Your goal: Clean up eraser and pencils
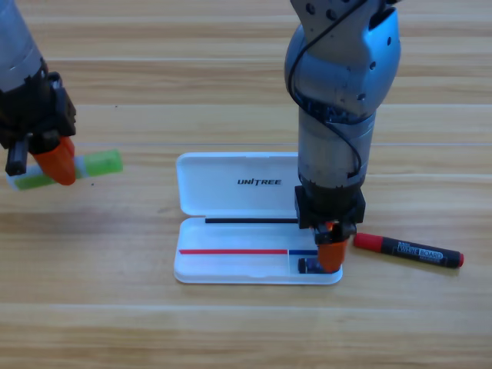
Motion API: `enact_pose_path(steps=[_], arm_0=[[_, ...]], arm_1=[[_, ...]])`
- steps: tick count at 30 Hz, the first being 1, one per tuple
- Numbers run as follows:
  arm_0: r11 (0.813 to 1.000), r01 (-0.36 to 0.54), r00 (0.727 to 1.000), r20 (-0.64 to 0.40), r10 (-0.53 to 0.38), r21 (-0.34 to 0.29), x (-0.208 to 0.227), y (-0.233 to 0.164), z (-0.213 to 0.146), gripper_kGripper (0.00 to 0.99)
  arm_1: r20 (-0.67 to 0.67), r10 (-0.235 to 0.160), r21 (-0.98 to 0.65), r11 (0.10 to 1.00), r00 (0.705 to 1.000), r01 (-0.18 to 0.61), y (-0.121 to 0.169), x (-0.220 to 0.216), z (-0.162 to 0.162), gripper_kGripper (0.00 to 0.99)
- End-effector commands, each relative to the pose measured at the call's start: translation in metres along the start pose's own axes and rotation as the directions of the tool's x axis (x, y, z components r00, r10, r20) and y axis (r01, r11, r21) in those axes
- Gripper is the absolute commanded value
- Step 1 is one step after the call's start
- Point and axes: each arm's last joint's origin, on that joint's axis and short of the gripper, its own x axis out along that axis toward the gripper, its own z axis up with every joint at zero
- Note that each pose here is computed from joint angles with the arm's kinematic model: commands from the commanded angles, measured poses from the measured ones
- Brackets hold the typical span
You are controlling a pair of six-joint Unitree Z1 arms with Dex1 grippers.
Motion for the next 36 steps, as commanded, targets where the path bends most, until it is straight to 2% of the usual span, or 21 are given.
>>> enact_pose_path(steps=[1,6,10,14,20,25,28,36], arm_0=[[0.998,0.052,0.998,-0.028,-0.051,0.035,0.014,-0.007,0.007,0.0],[0.998,0.048,0.999,-0.021,-0.047,0.047,0.012,-0.013,0.014,0.0],[0.997,0.04,0.999,-0.007,-0.04,0.063,0.004,-0.017,0.025,0.0],[0.996,0.041,0.999,-0.001,-0.041,0.076,-0.004,-0.021,0.036,0.0],[0.994,0.046,0.999,0.005,-0.047,0.097,-0.008,-0.029,0.057,0.0],[0.99,0.053,0.999,0.003,-0.054,0.133,-0.003,-0.039,0.08,0.0],[0.986,0.065,0.998,-0.006,-0.064,0.153,0.005,-0.046,0.096,0.0],[0.974,0.095,0.995,-0.04,-0.089,0.208,0.033,-0.065,0.133,0.0]], arm_1=[[-0.042,0.061,-0.026,0.998,0.997,-0.062,0.009,0.023,0.013,0.753],[0.01,0.037,-0.026,0.999,0.999,-0.037,0.026,-0.021,-0.007,0.776],[0.055,0.009,0.001,1.0,0.998,-0.009,0.044,-0.061,-0.044,0.778],[0.049,0.004,0.069,0.998,0.999,-0.008,0.045,-0.071,-0.077,0.778],[0.012,0.032,0.199,0.979,0.999,-0.034,0.017,-0.039,-0.11,0.776],[0.007,0.012,0.288,0.957,1.0,-0.014,-0.019,0.008,-0.128,0.776],[0.021,0.007,0.306,0.952,1.0,-0.013,-0.025,0.022,-0.131,0.778],[0.016,0.047,0.302,0.952,0.999,-0.049,-0.03,0.048,-0.129,0.775]])
